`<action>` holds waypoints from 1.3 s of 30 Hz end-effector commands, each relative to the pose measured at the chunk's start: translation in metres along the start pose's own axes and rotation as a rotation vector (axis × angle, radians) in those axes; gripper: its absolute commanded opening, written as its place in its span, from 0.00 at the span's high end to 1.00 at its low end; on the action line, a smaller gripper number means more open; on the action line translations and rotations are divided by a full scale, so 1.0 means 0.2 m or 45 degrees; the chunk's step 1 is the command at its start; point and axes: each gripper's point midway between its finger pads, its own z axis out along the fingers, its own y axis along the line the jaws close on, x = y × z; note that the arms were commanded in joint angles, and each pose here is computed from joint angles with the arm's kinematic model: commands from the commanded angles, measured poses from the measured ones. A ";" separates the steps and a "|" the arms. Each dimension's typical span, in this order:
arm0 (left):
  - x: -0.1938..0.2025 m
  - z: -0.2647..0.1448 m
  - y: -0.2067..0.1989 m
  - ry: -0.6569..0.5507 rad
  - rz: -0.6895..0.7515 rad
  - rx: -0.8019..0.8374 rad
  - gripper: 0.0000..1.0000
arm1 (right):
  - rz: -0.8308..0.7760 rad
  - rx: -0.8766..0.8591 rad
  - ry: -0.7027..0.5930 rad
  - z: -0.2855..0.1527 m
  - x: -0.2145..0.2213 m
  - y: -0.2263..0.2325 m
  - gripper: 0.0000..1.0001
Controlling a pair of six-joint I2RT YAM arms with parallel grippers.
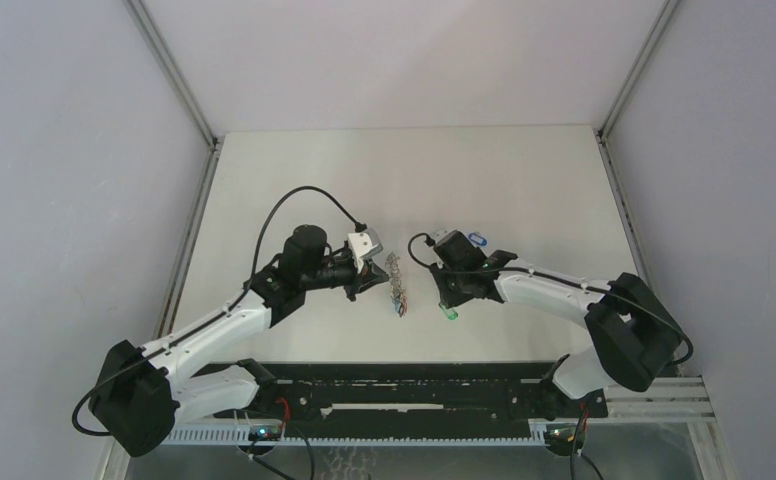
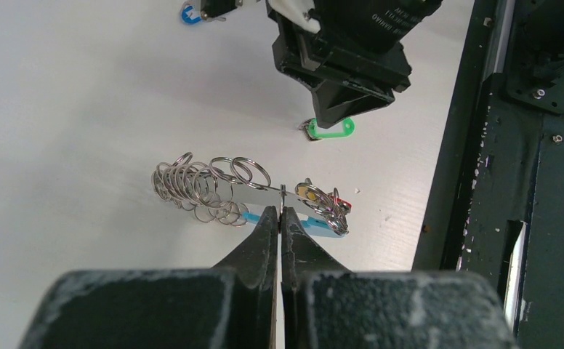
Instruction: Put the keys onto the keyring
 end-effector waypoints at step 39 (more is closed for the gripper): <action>-0.15 -0.01 0.01 -0.093 0.049 -0.009 1.00 | -0.052 0.105 -0.039 0.09 -0.08 0.02 0.88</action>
